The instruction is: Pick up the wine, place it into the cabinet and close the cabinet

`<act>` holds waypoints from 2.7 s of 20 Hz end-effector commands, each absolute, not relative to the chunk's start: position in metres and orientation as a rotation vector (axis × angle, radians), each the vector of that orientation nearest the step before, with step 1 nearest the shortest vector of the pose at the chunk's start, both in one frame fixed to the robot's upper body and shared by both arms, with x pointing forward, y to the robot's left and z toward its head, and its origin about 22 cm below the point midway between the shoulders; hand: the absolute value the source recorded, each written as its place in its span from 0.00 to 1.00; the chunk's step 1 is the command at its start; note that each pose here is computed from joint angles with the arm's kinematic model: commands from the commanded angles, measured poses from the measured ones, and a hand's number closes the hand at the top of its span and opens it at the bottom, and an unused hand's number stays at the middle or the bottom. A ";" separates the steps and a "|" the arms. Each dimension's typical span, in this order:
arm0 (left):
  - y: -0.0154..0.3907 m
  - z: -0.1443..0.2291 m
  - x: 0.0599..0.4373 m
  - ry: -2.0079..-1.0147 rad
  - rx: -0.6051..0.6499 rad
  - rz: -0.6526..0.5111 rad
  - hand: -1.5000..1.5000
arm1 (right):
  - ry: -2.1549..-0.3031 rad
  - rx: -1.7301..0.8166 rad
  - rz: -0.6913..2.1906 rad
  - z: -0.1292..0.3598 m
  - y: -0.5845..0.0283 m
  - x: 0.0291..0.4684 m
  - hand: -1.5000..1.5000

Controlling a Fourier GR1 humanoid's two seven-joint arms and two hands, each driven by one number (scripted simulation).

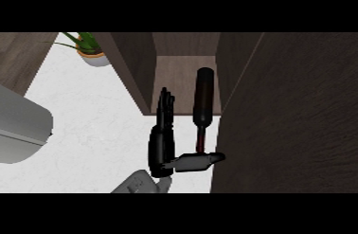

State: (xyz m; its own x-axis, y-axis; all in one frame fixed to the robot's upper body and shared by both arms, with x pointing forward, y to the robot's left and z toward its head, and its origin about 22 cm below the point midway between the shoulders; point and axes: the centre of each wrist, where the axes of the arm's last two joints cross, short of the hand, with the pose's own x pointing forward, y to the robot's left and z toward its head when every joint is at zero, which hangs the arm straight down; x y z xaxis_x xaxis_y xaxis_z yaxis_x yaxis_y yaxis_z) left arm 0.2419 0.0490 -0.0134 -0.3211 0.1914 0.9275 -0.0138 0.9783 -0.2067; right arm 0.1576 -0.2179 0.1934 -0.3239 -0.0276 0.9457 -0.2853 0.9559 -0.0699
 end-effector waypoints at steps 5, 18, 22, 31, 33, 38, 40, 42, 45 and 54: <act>0.064 0.012 0.194 -1.893 -0.071 0.255 0.00 | -1.923 0.251 0.279 0.207 -0.230 0.145 0.00; 0.122 0.033 0.136 -1.924 -0.202 0.212 0.00 | -1.822 0.387 0.377 0.206 -0.218 0.133 1.00; 0.141 0.045 0.116 -1.909 -0.253 0.158 0.00 | -1.806 0.369 0.431 0.191 -0.209 0.149 1.00; 0.185 0.048 0.114 -1.914 -0.228 0.184 0.00 | -1.698 0.540 0.456 0.191 -0.204 0.134 1.00; 0.196 0.039 0.116 -1.937 -0.193 0.161 0.00 | -1.660 0.565 0.451 0.194 -0.201 0.130 1.00; 0.225 0.056 0.117 -1.981 -0.159 0.205 0.00 | -1.603 0.647 0.486 0.186 -0.192 0.113 1.00; 0.229 0.065 0.125 -1.982 -0.173 0.238 0.00 | -1.626 0.689 0.599 0.194 -0.181 0.106 1.00; 0.241 0.061 0.115 -1.965 -0.152 0.220 0.00 | -1.635 0.693 0.707 0.193 -0.178 0.107 1.00; 0.269 0.073 0.124 -1.976 -0.148 0.229 0.00 | -1.618 0.737 0.692 0.190 -0.160 0.101 1.00; 0.291 0.086 0.121 -1.964 -0.112 0.194 0.00 | -1.609 0.793 0.685 0.191 -0.113 0.080 1.00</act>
